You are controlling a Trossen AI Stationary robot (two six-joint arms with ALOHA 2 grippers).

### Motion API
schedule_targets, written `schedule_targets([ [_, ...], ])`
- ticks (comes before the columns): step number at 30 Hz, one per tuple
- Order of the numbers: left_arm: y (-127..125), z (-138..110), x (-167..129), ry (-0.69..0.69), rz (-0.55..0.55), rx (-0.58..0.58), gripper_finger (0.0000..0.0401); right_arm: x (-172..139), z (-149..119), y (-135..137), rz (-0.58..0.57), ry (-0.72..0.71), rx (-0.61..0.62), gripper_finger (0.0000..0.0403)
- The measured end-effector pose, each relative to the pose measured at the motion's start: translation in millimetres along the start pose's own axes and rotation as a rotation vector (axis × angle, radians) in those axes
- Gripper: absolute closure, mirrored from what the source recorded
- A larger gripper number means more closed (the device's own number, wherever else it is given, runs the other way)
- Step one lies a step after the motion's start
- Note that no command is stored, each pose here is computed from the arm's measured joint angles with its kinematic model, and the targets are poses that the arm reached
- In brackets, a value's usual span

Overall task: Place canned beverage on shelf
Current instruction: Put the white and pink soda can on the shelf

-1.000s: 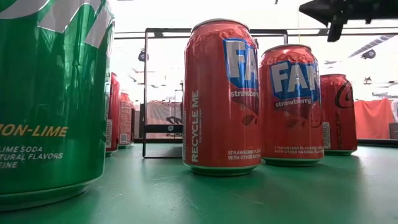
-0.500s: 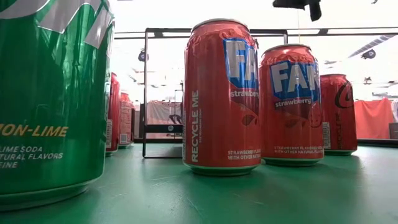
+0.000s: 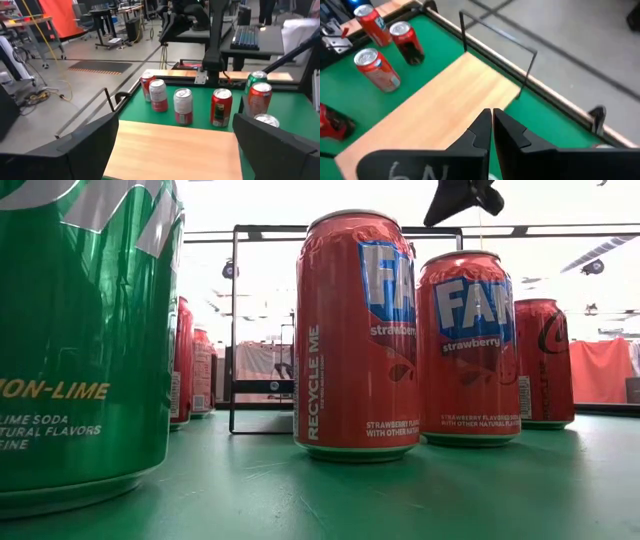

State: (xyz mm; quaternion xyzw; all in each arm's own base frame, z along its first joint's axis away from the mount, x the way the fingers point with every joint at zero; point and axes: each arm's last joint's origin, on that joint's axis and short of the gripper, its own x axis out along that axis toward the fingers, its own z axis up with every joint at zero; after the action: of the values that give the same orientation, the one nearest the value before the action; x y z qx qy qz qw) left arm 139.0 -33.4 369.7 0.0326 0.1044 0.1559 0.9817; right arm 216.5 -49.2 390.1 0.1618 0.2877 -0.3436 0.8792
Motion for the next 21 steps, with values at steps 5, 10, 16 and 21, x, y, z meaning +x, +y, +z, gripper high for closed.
schedule_targets([
  [5, -4, 12, 5, -0.01, -0.001, -0.003, 0.0024, 8, 5, 2, -0.074, 0.117, 0.039, 0.0394],
  [10, -13, 21, 14, -0.011, -0.022, -0.074, 0.0024, 17, 5, 7, -0.102, 0.168, 0.052, 0.0394],
  [16, -21, 2, 31, 0.058, 0.133, -0.02, 0.0024, 30, -1, 13, -0.062, 0.245, 0.043, 0.0394],
  [21, -26, -8, 41, 0.015, 0.256, -0.051, 0.0024, 45, -7, 21, -0.111, 0.222, 0.035, 0.0394],
])
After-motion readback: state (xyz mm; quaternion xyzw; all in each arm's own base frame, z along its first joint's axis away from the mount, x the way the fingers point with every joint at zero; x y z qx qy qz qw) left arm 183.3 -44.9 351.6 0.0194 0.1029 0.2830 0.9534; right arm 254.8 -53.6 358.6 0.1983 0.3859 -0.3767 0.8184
